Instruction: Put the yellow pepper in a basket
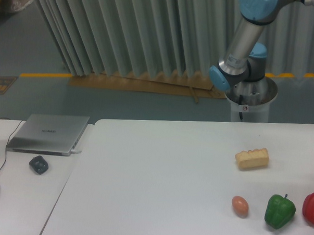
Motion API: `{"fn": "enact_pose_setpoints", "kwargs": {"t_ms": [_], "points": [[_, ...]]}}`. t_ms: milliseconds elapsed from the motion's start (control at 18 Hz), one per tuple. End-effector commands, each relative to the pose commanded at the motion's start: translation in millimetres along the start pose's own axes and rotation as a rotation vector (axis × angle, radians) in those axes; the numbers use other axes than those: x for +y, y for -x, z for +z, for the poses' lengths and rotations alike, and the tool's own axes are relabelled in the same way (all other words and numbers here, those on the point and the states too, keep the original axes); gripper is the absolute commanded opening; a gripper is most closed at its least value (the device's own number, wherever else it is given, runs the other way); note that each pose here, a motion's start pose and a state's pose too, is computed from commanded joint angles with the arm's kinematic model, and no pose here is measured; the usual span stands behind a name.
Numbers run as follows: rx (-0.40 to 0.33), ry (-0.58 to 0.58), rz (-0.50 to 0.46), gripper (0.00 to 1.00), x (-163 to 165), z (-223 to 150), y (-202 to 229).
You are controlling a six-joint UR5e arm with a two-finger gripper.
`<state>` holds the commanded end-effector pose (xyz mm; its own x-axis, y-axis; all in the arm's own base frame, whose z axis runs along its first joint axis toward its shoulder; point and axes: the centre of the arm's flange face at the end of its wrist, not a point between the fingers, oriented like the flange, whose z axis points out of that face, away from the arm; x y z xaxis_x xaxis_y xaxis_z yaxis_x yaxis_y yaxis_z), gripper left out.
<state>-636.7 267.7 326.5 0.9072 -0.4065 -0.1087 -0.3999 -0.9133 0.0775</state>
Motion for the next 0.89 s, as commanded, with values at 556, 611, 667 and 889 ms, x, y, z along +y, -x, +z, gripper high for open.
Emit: {"fn": "enact_pose_setpoints", "kwargs": {"t_ms": [556,611,667,889], "points": [[0.010,0.004,0.000,1.00,-10,-2,-11],[0.009,0.008,-0.001,1.00,-11,-5,-12],[0.001,0.015,0.010,1.00,-19,-13,-15],[-0.036,0.029,0.078,1.00,-63,-72,-37]]}}
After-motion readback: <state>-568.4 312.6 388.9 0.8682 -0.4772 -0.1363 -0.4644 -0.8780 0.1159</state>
